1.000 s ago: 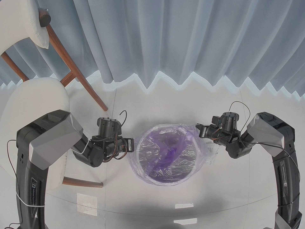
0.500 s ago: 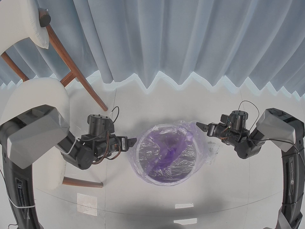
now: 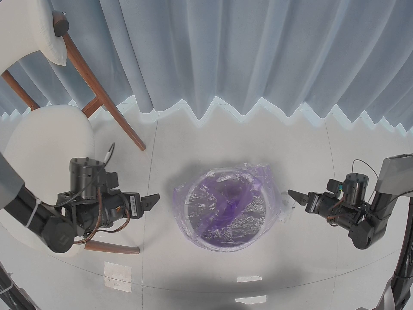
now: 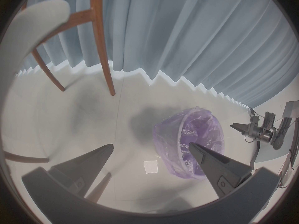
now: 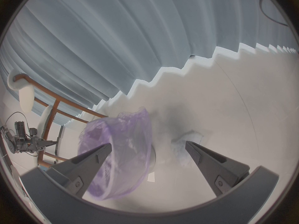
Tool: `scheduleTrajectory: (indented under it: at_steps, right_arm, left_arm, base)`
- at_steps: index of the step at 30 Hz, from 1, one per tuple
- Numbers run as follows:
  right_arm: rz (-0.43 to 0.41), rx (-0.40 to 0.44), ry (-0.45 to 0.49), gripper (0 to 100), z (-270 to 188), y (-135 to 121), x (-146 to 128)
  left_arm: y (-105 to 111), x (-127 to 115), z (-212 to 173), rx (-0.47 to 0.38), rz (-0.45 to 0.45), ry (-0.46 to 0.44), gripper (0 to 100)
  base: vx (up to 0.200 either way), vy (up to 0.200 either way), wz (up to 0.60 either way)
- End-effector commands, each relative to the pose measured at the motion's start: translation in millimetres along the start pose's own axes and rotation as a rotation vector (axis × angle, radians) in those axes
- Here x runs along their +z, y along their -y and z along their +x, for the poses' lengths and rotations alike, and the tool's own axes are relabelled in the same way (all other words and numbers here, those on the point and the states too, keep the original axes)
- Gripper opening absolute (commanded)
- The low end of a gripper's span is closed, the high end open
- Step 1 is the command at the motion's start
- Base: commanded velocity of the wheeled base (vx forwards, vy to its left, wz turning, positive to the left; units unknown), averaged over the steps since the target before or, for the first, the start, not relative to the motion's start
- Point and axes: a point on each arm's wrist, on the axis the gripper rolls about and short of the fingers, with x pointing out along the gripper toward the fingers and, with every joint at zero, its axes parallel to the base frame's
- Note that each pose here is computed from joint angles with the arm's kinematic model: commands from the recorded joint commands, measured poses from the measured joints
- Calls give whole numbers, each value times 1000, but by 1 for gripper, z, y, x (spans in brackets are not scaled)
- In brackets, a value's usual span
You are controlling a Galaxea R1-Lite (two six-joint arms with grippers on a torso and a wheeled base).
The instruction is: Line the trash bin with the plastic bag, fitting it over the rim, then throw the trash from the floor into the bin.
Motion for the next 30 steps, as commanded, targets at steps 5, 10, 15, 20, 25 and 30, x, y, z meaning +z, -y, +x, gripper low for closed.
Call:
scheduleTrajectory:
  at_steps: [5, 10, 15, 20, 25, 30]
  right_arm:
    - [56, -28, 52, 100, -87, -26, -15]
    - [44, -43, 47, 100, -91, -35, -20]
    - [33, -67, 22, 100, -95, -46, -30]
    - [10, -49, 14, 100, -96, -54, -34]
    - [-1, -35, 49, 100, -99, -64, -30]
    - [0, -27, 68, 100, -103, -66, -28]
  left_arm:
    - [-9, -35, -75, -36, -97, -29, 100]
    - [5, -53, -77, -136, -80, -74, 100]
    - [27, -55, -76, -220, -27, -70, 100]
    - [37, -38, -42, -183, -30, -31, 100]
    - [49, -17, -1, -137, -31, 32, 100]
    - [48, -7, 50, -52, 18, 49, 100]
  base:
    - [-80, 0, 0]
    - [-200, 0, 0]
    - [-200, 0, 0]
    - [0, 0, 0]
    - [0, 0, 0]
    - [0, 0, 0]
